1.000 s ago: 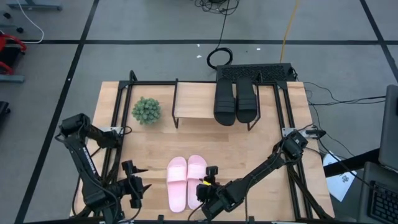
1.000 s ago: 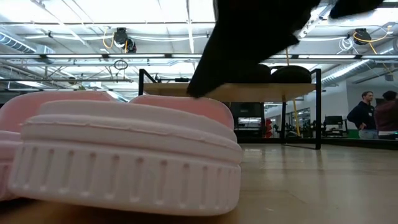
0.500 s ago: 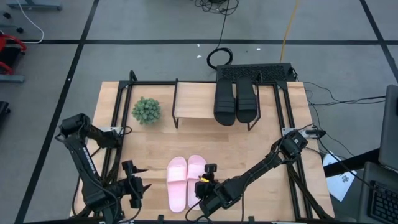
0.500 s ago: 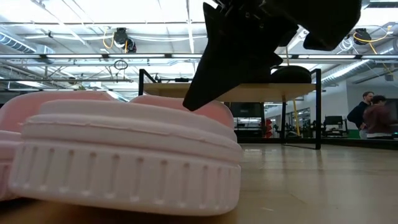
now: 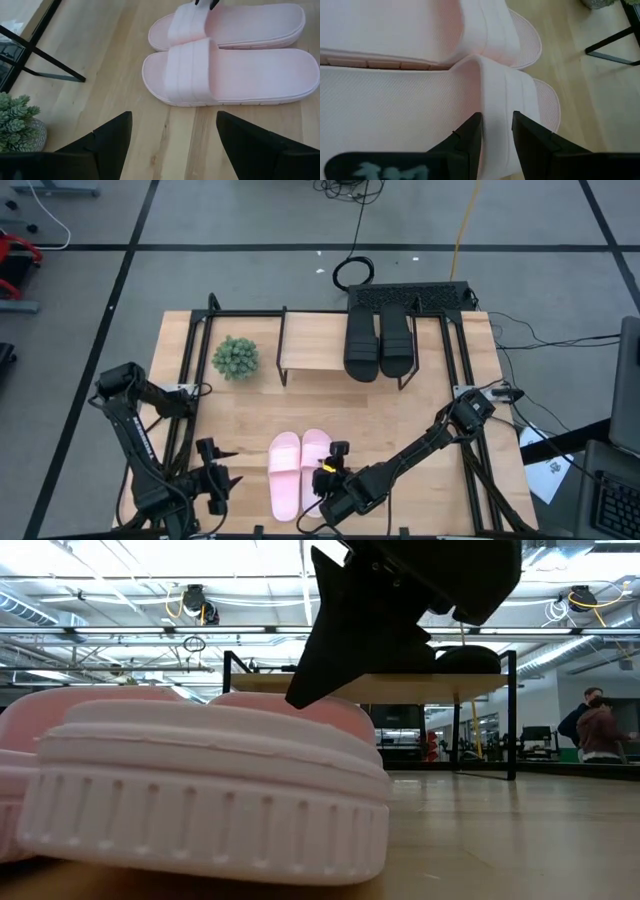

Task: Pick and place slides into the shelf
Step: Put the right pink slipper on the shelf

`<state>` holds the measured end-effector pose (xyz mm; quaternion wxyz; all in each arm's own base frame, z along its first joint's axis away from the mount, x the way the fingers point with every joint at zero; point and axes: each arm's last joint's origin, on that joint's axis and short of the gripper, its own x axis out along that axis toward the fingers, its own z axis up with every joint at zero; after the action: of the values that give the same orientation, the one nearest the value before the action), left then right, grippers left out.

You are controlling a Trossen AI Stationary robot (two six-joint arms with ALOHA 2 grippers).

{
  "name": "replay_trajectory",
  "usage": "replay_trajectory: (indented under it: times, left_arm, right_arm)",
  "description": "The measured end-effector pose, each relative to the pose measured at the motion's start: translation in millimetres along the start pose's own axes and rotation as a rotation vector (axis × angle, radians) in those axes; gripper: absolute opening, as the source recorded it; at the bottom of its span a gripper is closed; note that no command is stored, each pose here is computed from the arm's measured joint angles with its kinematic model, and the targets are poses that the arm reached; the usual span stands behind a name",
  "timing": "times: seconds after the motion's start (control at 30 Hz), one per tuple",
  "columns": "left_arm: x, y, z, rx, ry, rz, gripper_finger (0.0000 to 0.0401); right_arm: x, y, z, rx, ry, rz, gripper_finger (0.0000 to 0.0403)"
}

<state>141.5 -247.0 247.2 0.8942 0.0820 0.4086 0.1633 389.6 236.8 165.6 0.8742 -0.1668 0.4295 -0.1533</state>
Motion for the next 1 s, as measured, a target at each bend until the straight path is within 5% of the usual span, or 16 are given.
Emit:
replay_trajectory:
  times: [0.8,1.0]
  left_arm:
    - [0,0,0,0.020,0.000,-0.001,0.0294]
    - [0,0,0,0.019,0.000,-0.001,0.0294]
  right_arm:
    - [11,2,-23,0.041,0.062,-0.011,0.0098]
    - [12,1,-21,-0.033,0.021,-0.063,0.0083]
